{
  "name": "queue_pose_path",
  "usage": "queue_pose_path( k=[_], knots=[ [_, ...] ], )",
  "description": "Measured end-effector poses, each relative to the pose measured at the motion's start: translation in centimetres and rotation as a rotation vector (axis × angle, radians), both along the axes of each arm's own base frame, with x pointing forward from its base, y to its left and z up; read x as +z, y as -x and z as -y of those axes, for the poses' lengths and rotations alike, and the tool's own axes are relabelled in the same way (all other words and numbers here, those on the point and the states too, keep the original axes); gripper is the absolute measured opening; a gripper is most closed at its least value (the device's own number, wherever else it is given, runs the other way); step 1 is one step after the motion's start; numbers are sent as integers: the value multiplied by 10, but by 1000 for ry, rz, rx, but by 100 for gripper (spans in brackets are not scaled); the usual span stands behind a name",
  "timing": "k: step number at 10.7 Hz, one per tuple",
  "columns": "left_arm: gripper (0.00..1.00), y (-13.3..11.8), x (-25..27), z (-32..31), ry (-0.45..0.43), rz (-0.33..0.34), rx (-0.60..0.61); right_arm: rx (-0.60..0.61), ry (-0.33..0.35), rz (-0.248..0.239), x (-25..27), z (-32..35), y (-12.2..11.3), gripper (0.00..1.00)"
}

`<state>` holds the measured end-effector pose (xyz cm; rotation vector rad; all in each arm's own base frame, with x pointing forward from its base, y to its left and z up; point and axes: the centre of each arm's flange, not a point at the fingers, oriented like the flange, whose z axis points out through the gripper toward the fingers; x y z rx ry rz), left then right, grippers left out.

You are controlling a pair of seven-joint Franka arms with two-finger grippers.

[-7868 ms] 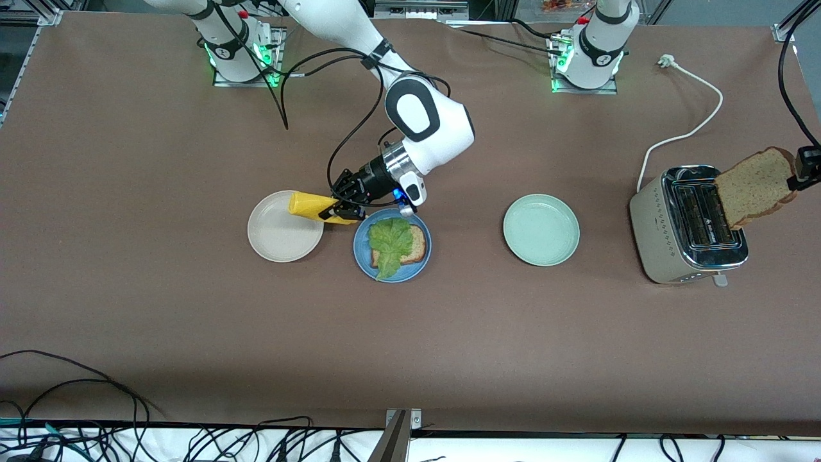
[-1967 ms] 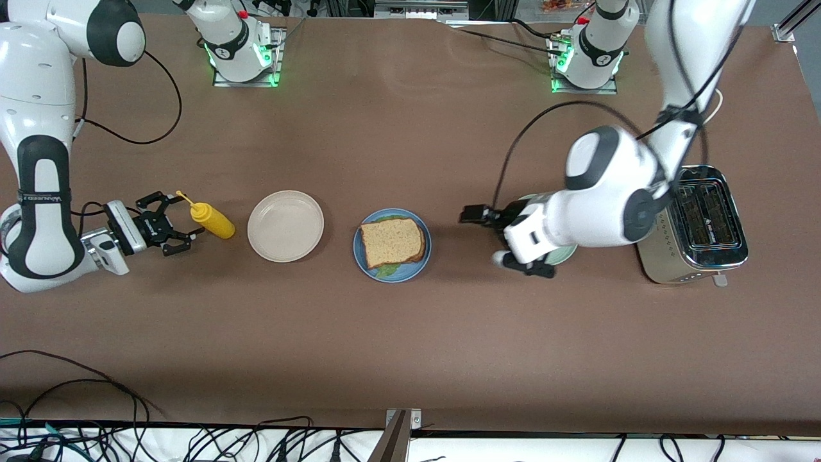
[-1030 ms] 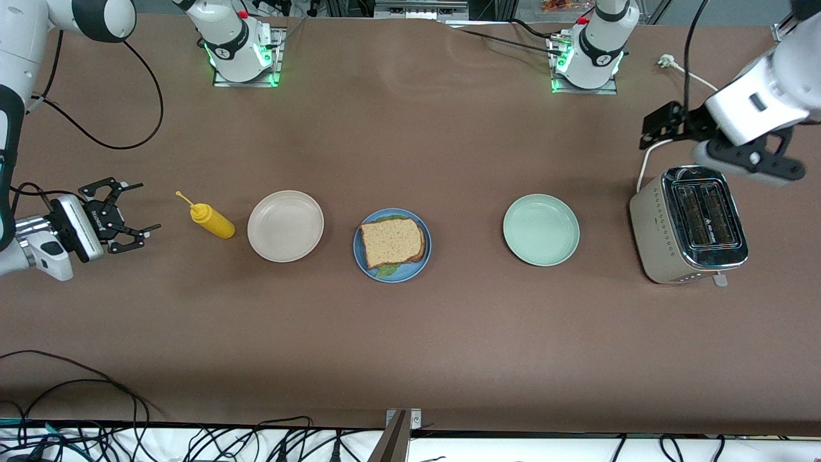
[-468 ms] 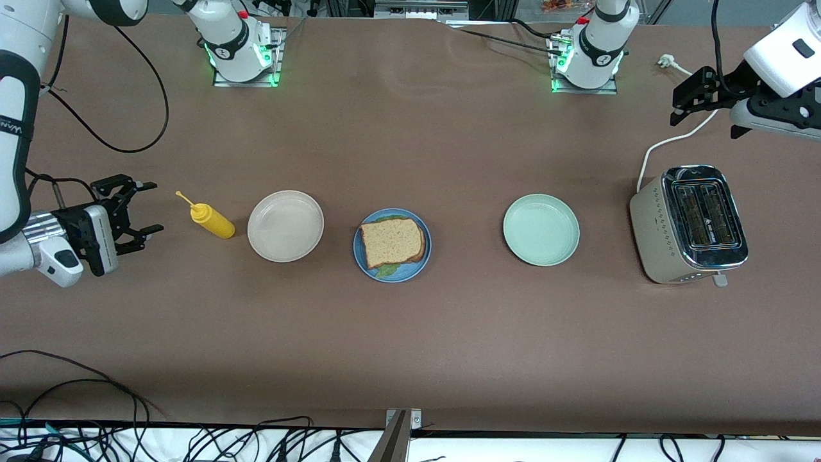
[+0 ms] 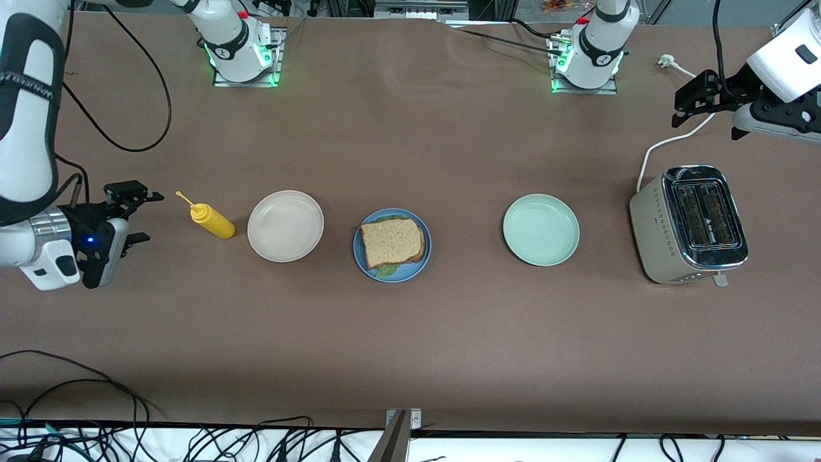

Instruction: Make sandwich in blue plate with both arms

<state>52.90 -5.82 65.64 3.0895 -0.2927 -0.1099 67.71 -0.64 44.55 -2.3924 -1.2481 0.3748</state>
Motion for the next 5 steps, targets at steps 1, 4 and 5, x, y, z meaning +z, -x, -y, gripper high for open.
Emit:
queue_pose_path(
  k=[1,4,5],
  knots=[
    [100,0,0,-1,0,1,1,-65,89,35,14,-8,2,100],
    [100,-1,1,-4,1,3,7,-311,290,121,40,-31,31,100],
    [100,-1,1,-4,1,5,7,-415,323,127,42,-29,44,100]
  ],
)
